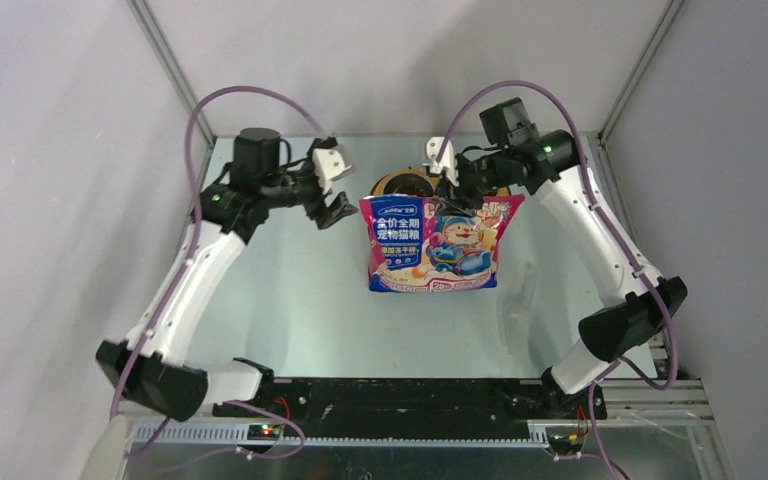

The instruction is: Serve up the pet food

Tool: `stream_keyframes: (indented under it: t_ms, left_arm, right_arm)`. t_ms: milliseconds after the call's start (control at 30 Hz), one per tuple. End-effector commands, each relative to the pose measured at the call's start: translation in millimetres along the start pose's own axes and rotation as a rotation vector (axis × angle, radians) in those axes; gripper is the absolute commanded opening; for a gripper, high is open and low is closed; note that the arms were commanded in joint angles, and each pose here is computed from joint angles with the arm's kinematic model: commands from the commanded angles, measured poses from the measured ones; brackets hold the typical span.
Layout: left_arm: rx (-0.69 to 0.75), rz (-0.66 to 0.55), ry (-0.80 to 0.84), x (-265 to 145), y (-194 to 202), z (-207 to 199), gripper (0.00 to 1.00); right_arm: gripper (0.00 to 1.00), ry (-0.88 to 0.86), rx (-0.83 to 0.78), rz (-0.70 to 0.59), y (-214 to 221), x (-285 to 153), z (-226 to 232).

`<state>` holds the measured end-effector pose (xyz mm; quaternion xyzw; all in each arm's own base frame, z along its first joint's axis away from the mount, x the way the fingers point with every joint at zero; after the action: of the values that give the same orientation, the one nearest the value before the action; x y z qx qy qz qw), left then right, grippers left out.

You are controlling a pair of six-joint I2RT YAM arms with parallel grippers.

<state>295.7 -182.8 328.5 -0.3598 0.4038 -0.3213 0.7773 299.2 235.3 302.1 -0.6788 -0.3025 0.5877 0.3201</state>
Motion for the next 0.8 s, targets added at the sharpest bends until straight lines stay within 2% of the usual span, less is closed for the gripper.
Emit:
stream_keyframes:
  t_ms: [0, 67, 233, 367, 467, 533, 633, 700, 767]
  left_arm:
    - [-0.054, -0.095, 0.05, 40, -15, 5, 0.79]
    - [-0.059, -0.09, 0.118, 51, -12, -5, 0.75]
    - [-0.06, -0.091, 0.204, 69, -10, -19, 0.65]
    - [-0.059, -0.097, 0.234, 77, -12, -24, 0.52]
    - [-0.087, -0.081, 0.242, 82, -11, -24, 0.43]
    - [-0.096, -0.087, 0.254, 82, -11, -26, 0.47]
    - [-0.094, -0.112, 0.241, 82, -16, -27, 0.57]
    - [-0.084, -0.113, 0.237, 87, -16, -29, 0.55]
    - [-0.094, -0.104, 0.24, 92, -14, -29, 0.47]
  right_arm:
    - [0.46, 0.063, -0.017, -0.033, -19, 11, -19]
    - [0.44, 0.059, 0.0, -0.03, -20, 18, -21]
    - [0.33, 0.041, 0.017, -0.012, -19, 33, -23]
    - [0.21, 0.032, 0.023, 0.004, -16, 37, -22]
    - [0.17, 0.031, 0.028, 0.022, -15, 35, -20]
    - [0.18, 0.032, 0.035, 0.029, -15, 35, -19]
    - [0.27, 0.047, 0.039, 0.026, -18, 34, -21]
    - [0.28, 0.069, 0.041, 0.009, -24, 34, -24]
    - [0.24, 0.078, 0.041, -0.001, -28, 33, -25]
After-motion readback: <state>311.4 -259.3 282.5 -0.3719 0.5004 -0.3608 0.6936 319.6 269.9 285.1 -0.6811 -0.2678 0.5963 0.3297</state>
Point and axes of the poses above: each gripper's point midway between its finger pads, its own x axis out along the fingers, its own z axis along the line the jaws close on, y = z × x, the point moved 1 cm from there along -x, back along the fingers, and after that the axes turned 7 degrees about x, right-handed, at the moved point
